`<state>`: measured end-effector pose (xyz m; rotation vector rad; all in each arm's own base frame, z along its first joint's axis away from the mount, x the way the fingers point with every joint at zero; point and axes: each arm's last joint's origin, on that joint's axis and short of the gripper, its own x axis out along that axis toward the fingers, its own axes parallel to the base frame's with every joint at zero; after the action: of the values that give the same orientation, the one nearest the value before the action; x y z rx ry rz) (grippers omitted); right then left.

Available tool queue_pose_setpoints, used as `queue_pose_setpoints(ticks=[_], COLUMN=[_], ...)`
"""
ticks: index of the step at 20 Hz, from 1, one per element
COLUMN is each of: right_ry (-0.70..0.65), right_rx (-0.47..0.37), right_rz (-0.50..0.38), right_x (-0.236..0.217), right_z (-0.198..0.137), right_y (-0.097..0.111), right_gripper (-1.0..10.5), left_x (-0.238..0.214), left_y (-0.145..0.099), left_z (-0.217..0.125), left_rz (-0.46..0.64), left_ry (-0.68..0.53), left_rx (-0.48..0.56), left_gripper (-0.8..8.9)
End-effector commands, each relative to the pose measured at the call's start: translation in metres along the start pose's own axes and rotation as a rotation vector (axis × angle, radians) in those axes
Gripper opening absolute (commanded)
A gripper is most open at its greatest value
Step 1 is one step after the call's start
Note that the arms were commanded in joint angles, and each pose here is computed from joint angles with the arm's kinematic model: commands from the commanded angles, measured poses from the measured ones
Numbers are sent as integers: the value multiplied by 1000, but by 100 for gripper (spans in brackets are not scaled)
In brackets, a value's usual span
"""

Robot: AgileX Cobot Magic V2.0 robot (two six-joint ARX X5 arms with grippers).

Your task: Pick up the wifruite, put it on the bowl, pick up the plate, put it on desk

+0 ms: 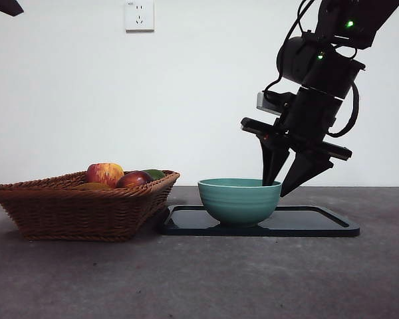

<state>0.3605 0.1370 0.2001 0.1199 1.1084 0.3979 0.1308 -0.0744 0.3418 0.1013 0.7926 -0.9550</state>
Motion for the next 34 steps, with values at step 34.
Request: queue_pose_setpoints(ticks=[34], right_ry=[-114], right_rx=[-296], right_rz=[94], right_x=[-125], right_z=[-123], right_y=[66], right_gripper=[8], left_x=[-2], left_y=[-1], left_z=[4], left_rz=[-3], left_ry=[-17], left_rx=[22], left_gripper=[339])
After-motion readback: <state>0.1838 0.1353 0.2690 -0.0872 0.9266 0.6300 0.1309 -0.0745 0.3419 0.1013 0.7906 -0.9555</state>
